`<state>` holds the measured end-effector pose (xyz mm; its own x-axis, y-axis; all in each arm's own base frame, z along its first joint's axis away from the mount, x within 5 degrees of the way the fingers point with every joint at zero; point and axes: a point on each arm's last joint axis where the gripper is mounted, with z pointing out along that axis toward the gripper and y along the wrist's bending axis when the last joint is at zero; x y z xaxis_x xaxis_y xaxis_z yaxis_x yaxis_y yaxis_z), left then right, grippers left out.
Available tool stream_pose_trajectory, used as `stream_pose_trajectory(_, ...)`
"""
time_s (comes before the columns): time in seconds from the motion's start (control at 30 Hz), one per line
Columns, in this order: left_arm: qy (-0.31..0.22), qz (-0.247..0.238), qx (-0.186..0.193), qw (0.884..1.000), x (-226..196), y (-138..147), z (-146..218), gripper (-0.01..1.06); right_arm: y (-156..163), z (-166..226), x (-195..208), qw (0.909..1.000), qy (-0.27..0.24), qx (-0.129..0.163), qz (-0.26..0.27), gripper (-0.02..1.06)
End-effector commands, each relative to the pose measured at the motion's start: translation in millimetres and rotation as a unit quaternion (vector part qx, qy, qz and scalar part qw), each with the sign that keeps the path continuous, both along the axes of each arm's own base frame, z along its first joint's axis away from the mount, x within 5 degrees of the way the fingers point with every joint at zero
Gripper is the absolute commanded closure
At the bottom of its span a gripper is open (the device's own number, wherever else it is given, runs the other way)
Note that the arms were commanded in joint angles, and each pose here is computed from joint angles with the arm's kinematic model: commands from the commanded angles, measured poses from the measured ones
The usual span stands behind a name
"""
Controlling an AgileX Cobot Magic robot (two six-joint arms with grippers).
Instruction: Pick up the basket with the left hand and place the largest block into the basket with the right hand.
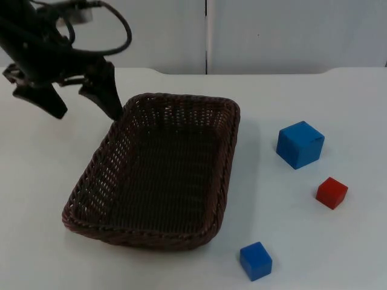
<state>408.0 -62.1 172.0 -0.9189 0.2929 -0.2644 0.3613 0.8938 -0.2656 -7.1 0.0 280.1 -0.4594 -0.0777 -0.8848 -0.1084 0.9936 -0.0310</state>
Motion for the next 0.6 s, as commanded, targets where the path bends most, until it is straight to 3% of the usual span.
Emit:
stream_pose_trajectory(0.0,0.008,0.002,-0.007,1.000,2.6,-2.9,-7.6,0.00,-0.1,-0.1,-0.4,1.0000,-0.003,0.001,-0.004,-0.01)
stream_pose_trajectory(0.13,0.027,0.004,-0.028,0.999,4.3,-7.7,-23.6,0.00,-0.1,-0.1,-0.4,1.0000,-0.003,0.001,-0.004,-0.01)
stream_pose_trajectory(0.4,0.044,-0.018,-0.021,0.999,2.7,-26.4,-45.2,0.00,-0.1,-0.1,-0.4,1.0000,-0.003,0.001,-0.004,-0.01)
stream_pose_trajectory(0.57,0.054,-0.006,-0.028,0.998,4.3,-31.6,-60.3,0.06,-0.1,-0.1,-0.4,1.0000,-0.003,0.001,-0.004,-0.01)
